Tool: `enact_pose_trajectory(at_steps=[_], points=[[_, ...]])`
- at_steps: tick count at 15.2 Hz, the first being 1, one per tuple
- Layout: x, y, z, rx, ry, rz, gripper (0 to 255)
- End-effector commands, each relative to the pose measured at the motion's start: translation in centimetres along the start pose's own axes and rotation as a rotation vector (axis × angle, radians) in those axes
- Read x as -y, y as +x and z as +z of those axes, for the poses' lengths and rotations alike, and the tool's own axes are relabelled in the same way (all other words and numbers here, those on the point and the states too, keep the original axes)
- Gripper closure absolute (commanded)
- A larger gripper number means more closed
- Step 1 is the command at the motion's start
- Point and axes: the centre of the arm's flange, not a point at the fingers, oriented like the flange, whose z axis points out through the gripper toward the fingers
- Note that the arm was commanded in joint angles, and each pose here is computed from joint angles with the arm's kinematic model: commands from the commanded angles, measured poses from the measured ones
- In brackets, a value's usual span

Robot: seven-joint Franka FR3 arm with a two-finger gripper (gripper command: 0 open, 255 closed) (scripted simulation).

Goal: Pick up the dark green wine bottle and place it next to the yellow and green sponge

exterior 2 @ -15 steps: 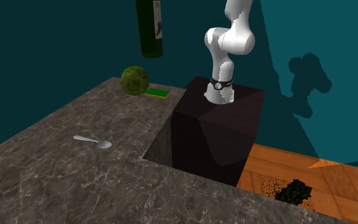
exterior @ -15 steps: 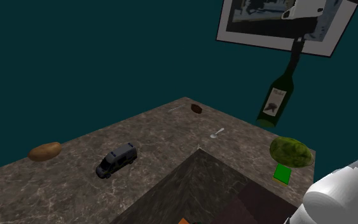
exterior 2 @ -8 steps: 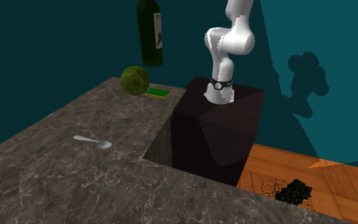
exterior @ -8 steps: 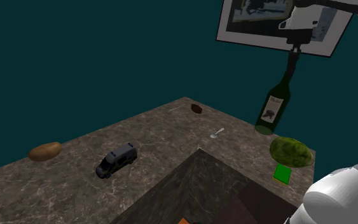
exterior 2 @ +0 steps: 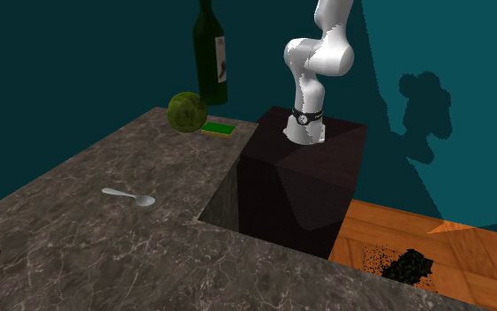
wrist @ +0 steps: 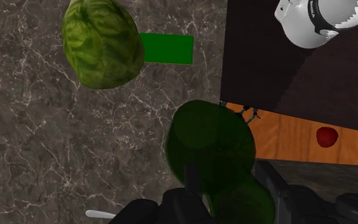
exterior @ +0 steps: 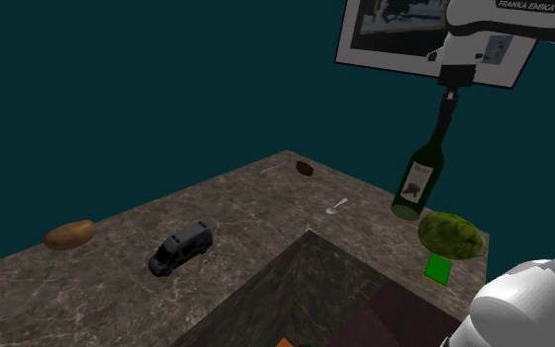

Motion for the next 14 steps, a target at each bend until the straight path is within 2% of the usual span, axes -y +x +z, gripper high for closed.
enact_pose_trajectory(at_steps=[1, 14], points=[[0.1, 0.2, 1.1, -0.001, -0.001, 0.000, 255], [0.1, 1.1, 7.9, -0.001, -0.001, 0.000, 255]])
